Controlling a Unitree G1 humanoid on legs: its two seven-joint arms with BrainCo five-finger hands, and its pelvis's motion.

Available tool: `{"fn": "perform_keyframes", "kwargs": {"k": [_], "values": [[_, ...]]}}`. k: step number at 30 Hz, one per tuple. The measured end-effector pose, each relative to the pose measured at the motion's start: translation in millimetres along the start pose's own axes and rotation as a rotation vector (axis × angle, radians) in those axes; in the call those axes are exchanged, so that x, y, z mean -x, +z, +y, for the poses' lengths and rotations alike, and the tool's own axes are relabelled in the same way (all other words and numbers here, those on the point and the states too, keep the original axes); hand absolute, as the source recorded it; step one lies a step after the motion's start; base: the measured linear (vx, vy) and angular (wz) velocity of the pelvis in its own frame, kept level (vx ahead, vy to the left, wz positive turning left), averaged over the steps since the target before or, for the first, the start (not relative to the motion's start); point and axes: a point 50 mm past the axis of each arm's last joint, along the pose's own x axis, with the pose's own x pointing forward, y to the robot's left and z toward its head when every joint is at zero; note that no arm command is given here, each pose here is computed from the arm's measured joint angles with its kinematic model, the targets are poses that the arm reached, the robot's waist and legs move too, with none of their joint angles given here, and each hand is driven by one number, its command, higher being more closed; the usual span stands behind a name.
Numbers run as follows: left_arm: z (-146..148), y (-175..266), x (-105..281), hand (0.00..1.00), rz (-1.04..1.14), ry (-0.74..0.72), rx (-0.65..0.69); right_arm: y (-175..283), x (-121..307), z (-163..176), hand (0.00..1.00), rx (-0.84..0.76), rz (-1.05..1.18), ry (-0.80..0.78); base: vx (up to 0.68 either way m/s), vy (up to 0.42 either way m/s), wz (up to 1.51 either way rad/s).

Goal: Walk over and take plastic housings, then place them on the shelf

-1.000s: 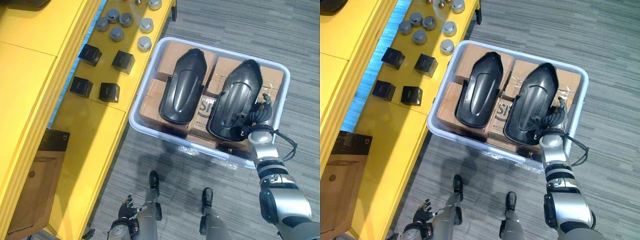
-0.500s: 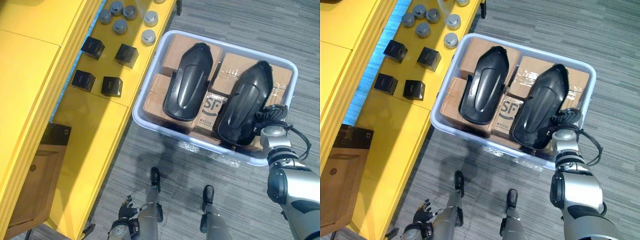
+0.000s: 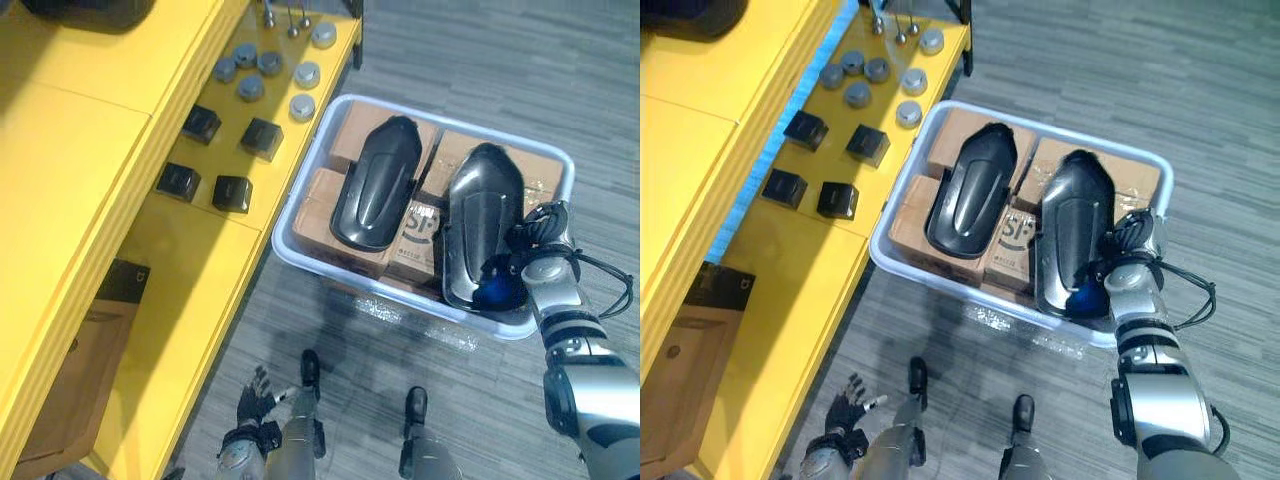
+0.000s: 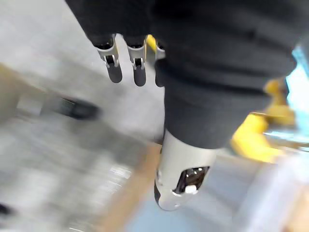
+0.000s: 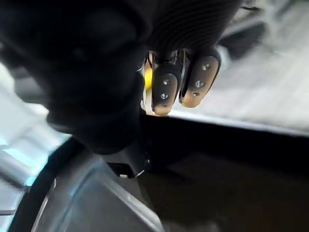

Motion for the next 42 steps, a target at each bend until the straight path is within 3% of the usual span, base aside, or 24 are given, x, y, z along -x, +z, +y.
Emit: {"fn": "perform_keyframes", "kwargs": {"k": [5,10,15,17,20,26,42], "values": [[-17.1,46.0,12.0,0.00,-0.209,-0.073,-0.027,-7.1,25.9,17.5,1.00,0.069,-0.065,0.044,0.00,0.017,0.12],[-32.9,63.2,12.3,0.00,-0.285,-0.131,-0.043,-7.6,44.5,40.7,1.00,0.068,-0.083,0.126,0.04,0.003,0.04],[-72.2,56.1,9.1,0.00,-0.228,-0.289,0.038,7.8,48.0,45.0,1.00,0.036,-0.135,0.131,0.00,-0.005,0.06],[-86.5,33.6,0.7,0.00,-0.106,-0.338,0.059,21.1,54.1,54.9,1.00,0.004,-0.172,0.151,-0.01,-0.010,-0.14],[-94.0,2.4,-7.9,0.00,0.071,-0.321,0.143,29.9,62.2,68.4,1.00,-0.040,-0.175,0.178,-0.07,-0.008,-0.16],[-97.5,-17.4,-10.9,0.00,0.206,-0.272,0.267,58.5,72.4,77.8,1.00,-0.088,-0.260,0.185,-0.04,0.007,-0.14],[-137.0,23.1,-29.8,0.00,0.105,-0.290,0.536,115.1,159.0,150.5,1.00,-0.316,-0.348,0.476,0.01,0.016,-0.08]]}}
